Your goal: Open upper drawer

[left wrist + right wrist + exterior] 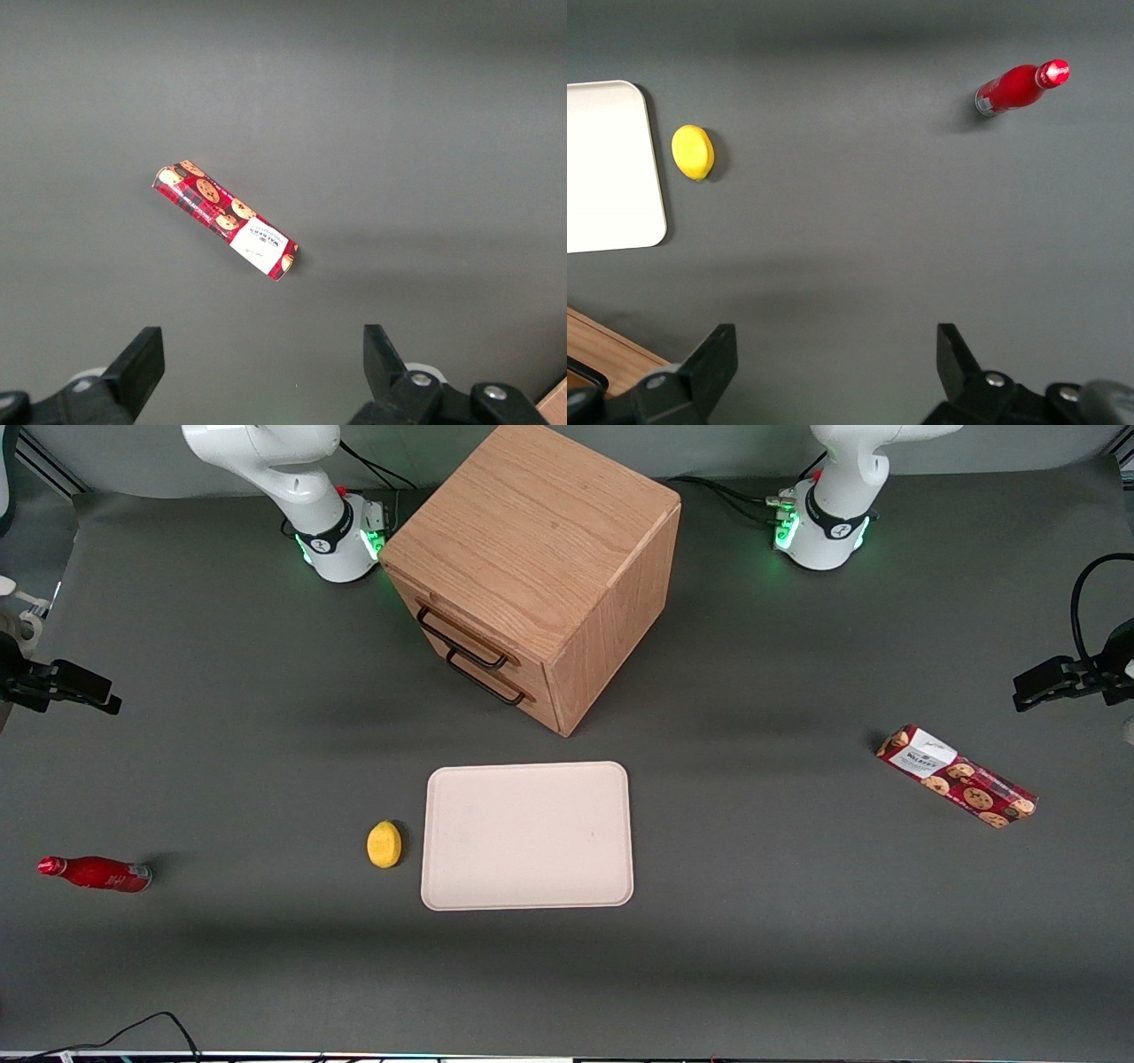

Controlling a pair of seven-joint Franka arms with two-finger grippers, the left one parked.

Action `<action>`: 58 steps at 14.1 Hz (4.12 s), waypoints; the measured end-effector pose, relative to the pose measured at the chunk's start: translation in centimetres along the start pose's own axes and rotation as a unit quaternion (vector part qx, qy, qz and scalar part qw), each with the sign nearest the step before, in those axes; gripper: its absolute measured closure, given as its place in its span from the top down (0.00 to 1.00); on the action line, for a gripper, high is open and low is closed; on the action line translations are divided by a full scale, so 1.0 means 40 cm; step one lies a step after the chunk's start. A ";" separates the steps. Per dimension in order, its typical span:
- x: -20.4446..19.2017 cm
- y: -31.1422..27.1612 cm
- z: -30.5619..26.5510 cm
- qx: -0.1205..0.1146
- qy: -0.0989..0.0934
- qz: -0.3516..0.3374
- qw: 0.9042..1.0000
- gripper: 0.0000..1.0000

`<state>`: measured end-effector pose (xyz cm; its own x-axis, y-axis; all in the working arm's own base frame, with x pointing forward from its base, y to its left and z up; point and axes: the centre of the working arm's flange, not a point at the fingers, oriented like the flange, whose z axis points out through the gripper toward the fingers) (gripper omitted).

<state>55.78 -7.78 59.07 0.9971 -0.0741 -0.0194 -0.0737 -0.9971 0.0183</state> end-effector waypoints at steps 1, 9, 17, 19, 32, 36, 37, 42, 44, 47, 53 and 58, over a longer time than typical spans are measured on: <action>0.000 0.000 0.000 0.000 0.000 0.000 1.000 1.00; 0.000 0.000 0.000 0.000 0.000 0.000 1.000 1.00; 0.001 -0.092 -0.005 0.003 -0.002 -0.035 0.999 1.00; -0.010 -0.184 -0.011 0.003 -0.013 -0.068 0.998 1.00; -0.265 -0.839 -0.041 -0.011 -0.040 -0.318 0.947 1.00; -0.351 -0.958 -0.044 -0.014 -0.038 -0.369 0.929 1.00; -0.365 -0.975 -0.043 -0.015 -0.038 -0.376 0.926 1.00; -0.306 -0.931 -0.002 0.066 -0.071 -0.414 0.905 1.00; -0.249 -0.882 0.054 0.105 -0.093 -0.413 0.900 1.00; -0.218 -0.879 0.127 0.117 -0.107 -0.407 0.900 1.00; -0.233 -0.903 0.293 0.124 -0.121 -0.400 0.900 1.00; -0.276 -0.934 0.376 0.120 -0.134 -0.409 0.895 1.00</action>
<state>47.22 30.02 43.57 0.6818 0.7120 -0.1677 0.6434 -0.6928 -0.3255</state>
